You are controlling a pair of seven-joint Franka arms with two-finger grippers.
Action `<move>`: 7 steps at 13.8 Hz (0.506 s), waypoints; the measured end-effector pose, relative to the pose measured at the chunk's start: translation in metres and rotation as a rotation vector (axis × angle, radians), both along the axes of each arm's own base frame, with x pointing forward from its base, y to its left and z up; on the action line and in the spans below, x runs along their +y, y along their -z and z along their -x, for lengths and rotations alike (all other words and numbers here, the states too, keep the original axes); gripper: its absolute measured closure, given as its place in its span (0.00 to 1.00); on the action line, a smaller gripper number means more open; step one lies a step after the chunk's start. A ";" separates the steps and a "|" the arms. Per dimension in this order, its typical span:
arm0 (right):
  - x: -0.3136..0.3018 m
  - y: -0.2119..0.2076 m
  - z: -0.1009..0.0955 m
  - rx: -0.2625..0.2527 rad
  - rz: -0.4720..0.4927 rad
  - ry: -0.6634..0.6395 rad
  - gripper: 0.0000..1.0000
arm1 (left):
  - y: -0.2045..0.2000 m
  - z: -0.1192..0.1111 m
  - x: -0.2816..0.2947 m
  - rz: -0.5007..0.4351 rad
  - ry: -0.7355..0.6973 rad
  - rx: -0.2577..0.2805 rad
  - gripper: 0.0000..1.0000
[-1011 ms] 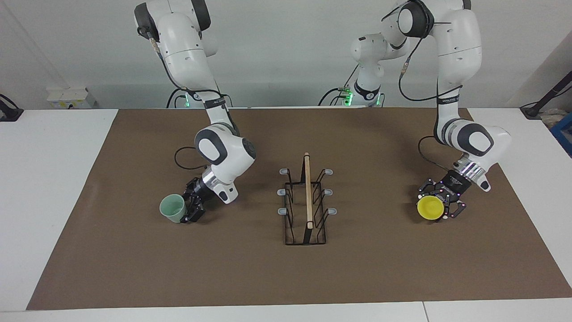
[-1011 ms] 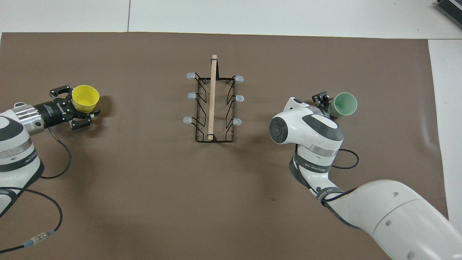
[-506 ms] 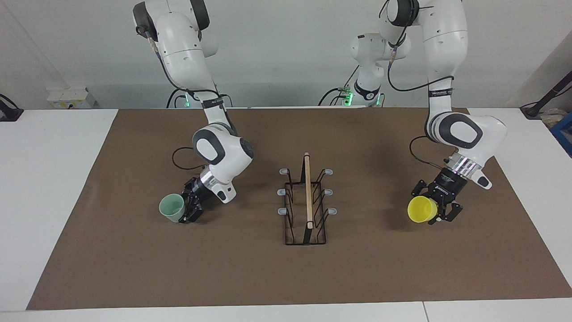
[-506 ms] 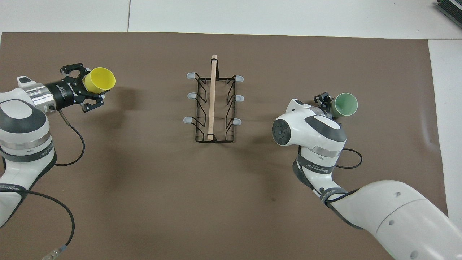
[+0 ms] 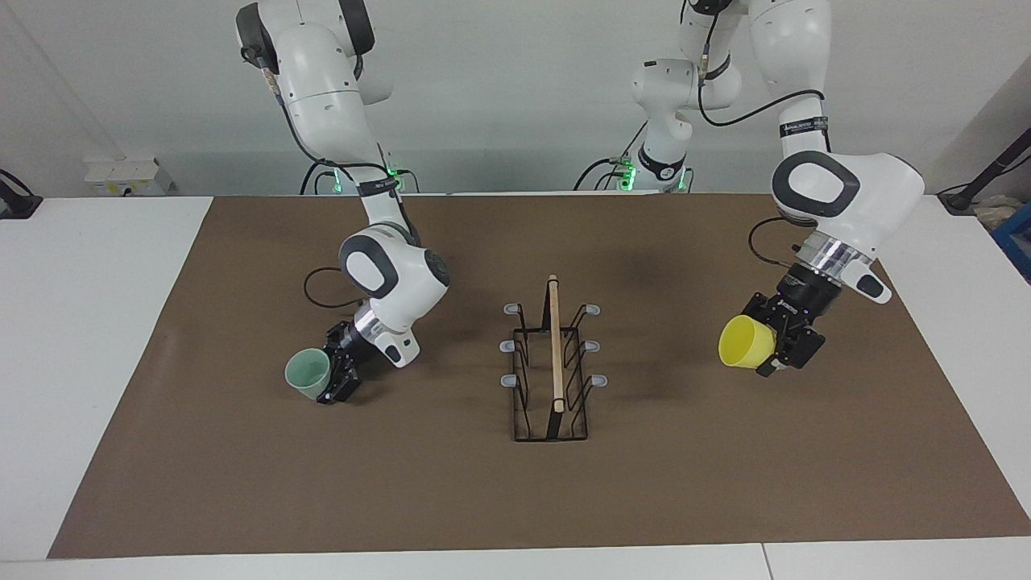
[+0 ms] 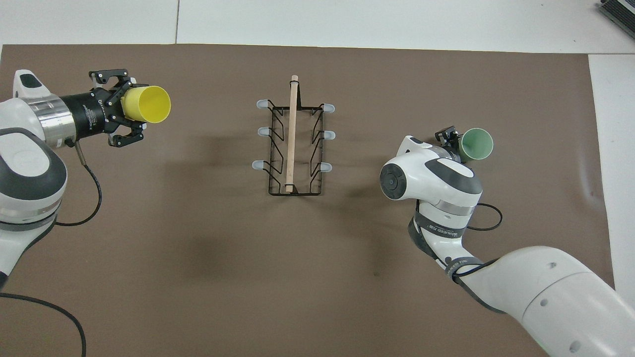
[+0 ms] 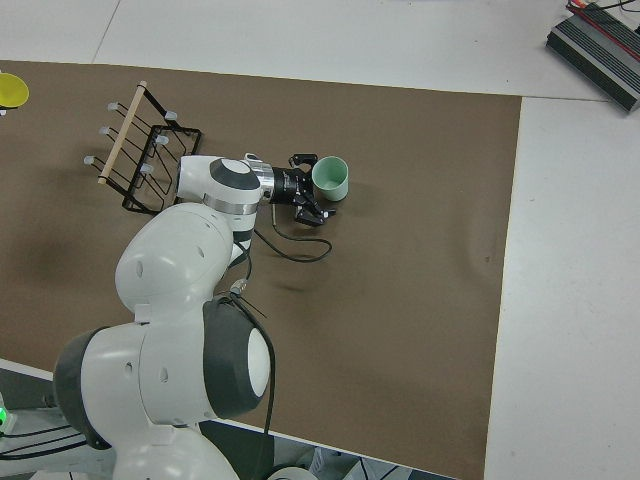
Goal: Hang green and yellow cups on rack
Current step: 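Carry the yellow cup with the left gripper to the rack peg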
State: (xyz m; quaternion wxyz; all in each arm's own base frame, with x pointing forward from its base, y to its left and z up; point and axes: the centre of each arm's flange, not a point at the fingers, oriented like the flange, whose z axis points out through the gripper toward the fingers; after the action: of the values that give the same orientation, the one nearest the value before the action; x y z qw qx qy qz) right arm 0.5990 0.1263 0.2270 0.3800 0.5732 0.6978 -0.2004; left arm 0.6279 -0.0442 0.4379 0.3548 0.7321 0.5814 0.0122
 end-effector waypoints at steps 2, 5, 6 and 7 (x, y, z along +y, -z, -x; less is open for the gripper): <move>0.000 0.000 0.000 0.001 0.000 0.000 0.00 | -0.003 0.004 -0.035 -0.135 0.129 -0.011 0.35; -0.006 0.003 0.001 0.004 0.003 -0.010 0.02 | -0.003 0.014 -0.090 -0.367 0.291 -0.011 0.35; -0.009 0.005 0.002 0.006 0.009 -0.018 0.04 | -0.003 0.018 -0.109 -0.438 0.321 -0.010 0.35; -0.011 0.006 0.003 0.009 0.013 -0.019 0.14 | -0.003 0.023 -0.129 -0.505 0.347 -0.013 0.35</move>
State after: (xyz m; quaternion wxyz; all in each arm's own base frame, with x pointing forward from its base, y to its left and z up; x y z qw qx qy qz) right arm 0.5961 0.1155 0.2206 0.3824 0.5634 0.7035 -0.2037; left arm 0.6046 -0.1727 0.4408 0.1622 0.8853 0.4241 0.1003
